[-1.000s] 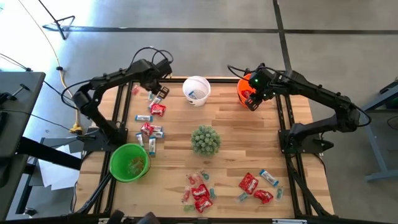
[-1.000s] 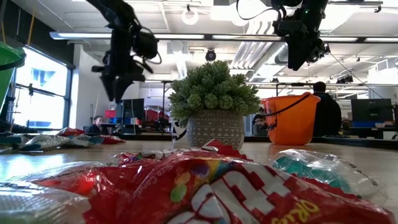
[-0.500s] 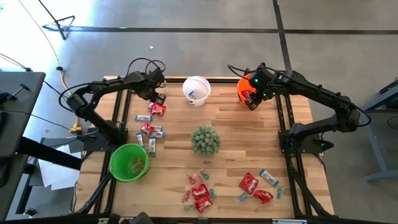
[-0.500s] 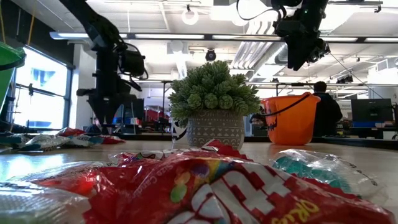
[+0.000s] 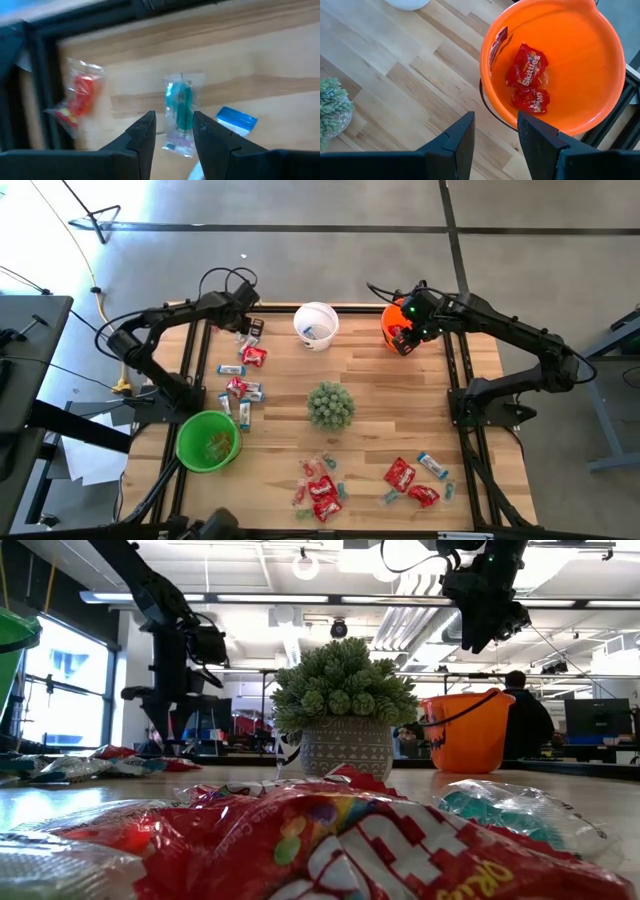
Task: Sort candy
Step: Put the blue gummy into the green bucket
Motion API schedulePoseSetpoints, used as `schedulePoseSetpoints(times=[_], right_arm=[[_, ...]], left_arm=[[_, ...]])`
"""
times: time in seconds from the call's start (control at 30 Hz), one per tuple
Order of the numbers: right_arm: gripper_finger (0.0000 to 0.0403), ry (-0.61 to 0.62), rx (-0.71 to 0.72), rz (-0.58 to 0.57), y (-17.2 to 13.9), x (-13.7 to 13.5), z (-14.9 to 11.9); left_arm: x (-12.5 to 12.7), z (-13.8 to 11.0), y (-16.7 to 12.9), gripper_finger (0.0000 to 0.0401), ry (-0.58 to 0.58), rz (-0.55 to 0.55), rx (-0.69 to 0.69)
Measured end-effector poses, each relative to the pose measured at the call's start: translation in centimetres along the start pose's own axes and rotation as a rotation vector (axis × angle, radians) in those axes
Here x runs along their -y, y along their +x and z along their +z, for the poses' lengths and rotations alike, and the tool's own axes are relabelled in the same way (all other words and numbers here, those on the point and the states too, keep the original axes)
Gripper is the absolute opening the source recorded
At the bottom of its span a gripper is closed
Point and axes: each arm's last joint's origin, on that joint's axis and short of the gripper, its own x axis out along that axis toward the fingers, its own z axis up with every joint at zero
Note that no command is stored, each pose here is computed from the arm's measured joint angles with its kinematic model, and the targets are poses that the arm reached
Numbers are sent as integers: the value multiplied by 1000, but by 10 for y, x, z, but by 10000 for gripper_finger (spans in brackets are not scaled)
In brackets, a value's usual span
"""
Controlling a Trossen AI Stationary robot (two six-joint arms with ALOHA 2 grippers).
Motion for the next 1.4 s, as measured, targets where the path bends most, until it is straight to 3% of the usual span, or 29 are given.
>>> schedulePoseSetpoints(times=[0.63,0.73,0.97,1.17,1.4], right_arm=[[144,26,-4,8,0,0,0],[144,26,-5,9,0,0,0],[144,26,-5,9,0,0,0],[144,26,-5,10,0,0,0],[144,26,-5,11,0,0,0]], left_arm=[[9,0,46,115,20,22,-116],[9,-1,46,96,28,7,-125],[10,-2,45,9,40,-14,-145],[8,-7,30,4,54,-35,-159],[4,-10,-26,1,55,-100,-34]])
